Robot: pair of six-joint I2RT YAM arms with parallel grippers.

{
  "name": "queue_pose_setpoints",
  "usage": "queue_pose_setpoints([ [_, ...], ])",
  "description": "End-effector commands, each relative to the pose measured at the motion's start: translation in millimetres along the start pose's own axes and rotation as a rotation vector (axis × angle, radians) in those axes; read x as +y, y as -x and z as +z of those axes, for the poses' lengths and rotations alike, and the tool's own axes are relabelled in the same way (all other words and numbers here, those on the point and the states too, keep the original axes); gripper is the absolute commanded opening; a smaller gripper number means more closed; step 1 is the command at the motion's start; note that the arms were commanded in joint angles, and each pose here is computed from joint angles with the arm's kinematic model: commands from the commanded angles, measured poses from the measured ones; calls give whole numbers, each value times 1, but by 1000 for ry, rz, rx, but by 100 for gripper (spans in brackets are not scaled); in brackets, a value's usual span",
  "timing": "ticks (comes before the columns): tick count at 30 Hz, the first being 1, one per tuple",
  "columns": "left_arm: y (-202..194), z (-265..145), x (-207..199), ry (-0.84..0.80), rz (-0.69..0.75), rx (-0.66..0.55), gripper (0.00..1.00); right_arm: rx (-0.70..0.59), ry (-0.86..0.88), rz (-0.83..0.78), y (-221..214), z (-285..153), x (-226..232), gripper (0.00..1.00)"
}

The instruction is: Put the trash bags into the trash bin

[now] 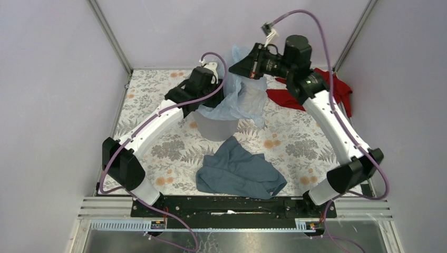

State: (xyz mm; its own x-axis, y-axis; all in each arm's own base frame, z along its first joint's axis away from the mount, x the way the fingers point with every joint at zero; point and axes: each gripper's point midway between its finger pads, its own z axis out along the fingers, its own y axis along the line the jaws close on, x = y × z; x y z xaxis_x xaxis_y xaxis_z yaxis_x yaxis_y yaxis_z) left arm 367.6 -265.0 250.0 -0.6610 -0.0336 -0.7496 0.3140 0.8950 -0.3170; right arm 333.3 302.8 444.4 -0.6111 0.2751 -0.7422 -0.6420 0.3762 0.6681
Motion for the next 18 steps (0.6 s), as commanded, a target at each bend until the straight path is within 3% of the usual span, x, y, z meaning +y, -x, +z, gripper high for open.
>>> queue_pose_setpoints([
  [1,17,-17,17,68,7,-116,44,145,145,19,-31,5,7,0],
  [6,37,-58,-3,-47,6,-208,52,143,178,21,-30,6,12,0],
  [11,54,-105,-23,-143,12,-253,70,153,220,18,-25,7,22,0],
  [14,62,-134,-20,-146,14,-293,81,166,263,9,-27,10,34,0],
  [18,76,-162,-4,-145,-24,-340,88,179,342,-11,-33,24,59,0],
])
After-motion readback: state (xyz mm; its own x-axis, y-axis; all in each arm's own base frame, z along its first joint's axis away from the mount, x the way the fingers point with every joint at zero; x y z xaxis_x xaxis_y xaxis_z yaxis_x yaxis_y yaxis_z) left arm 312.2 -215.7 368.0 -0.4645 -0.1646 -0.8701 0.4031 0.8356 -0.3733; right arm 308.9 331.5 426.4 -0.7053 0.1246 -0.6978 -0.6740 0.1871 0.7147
